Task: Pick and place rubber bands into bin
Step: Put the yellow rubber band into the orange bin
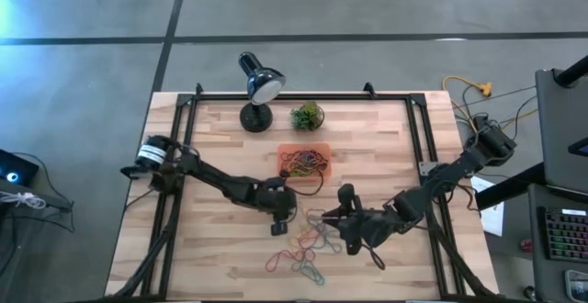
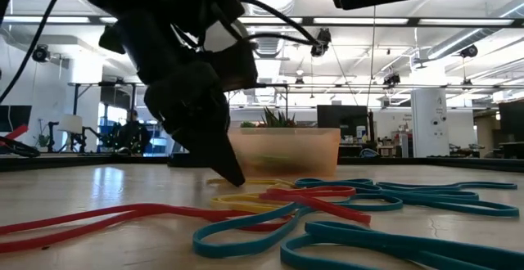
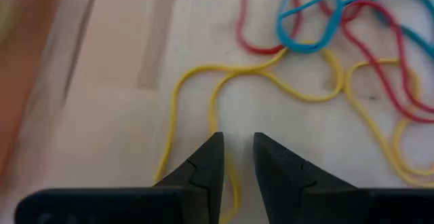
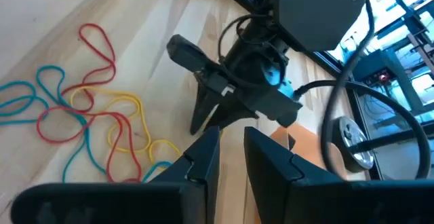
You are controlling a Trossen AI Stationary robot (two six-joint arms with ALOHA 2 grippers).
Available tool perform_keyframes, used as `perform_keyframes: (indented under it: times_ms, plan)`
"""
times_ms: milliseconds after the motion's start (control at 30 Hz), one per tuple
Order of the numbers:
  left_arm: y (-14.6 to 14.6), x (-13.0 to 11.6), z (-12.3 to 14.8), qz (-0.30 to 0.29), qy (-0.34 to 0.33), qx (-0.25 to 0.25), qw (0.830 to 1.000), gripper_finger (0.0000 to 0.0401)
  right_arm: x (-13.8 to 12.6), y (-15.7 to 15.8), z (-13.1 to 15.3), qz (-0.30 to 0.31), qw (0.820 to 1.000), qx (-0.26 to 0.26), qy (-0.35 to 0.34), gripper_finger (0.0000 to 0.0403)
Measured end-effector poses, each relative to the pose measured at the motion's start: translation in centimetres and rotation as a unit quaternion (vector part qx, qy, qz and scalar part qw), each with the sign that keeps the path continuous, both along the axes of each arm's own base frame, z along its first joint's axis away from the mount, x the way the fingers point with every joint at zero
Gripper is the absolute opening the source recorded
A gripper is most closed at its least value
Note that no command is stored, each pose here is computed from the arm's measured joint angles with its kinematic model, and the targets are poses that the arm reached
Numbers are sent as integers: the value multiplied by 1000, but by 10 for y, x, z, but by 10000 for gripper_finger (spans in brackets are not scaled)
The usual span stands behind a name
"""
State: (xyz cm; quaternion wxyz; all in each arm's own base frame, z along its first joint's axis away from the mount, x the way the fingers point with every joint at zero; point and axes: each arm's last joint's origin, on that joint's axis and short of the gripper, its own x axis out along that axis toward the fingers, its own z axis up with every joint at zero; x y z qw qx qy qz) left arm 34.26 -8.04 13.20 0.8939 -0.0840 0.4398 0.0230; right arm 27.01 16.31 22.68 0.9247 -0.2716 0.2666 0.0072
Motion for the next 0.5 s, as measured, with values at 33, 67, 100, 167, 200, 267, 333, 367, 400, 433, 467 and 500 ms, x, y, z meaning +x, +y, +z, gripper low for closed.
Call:
perform_keyframes:
  times_ms: [33,67,100,167,200,267,333,367,400,433,467,500]
  plan:
    - [1,-1,0,9,13,-2,1000,66,0,0,0,0,1000,0,0,63]
    - [2,-2,-1,13,22,-4,1000,66,0,0,0,0,1000,0,0,63]
    - [2,-4,-2,20,31,-6,999,66,0,0,0,-1,1000,1,0,63]
    - [3,-5,-4,23,37,-6,999,66,0,0,0,-1,1000,1,1,64]
    - [3,-6,-4,23,38,-6,999,66,0,0,0,-1,1000,1,1,63]
    - [3,-6,-3,22,41,-5,999,66,0,0,0,-1,1000,1,1,63]
    - [3,-6,-3,22,48,-3,999,65,0,0,0,-1,1000,2,1,64]
    - [3,-7,-4,22,52,-2,998,62,0,0,0,-2,1000,3,1,64]
    - [3,-8,-4,22,57,-1,998,57,0,0,0,-3,1000,5,0,63]
    - [3,-9,-5,21,63,1,998,51,0,0,0,-4,1000,6,0,63]
    - [4,-10,-6,22,70,2,997,43,0,0,0,-4,1000,6,0,63]
    - [4,-11,-7,21,77,2,997,33,0,0,0,-4,1000,6,0,64]
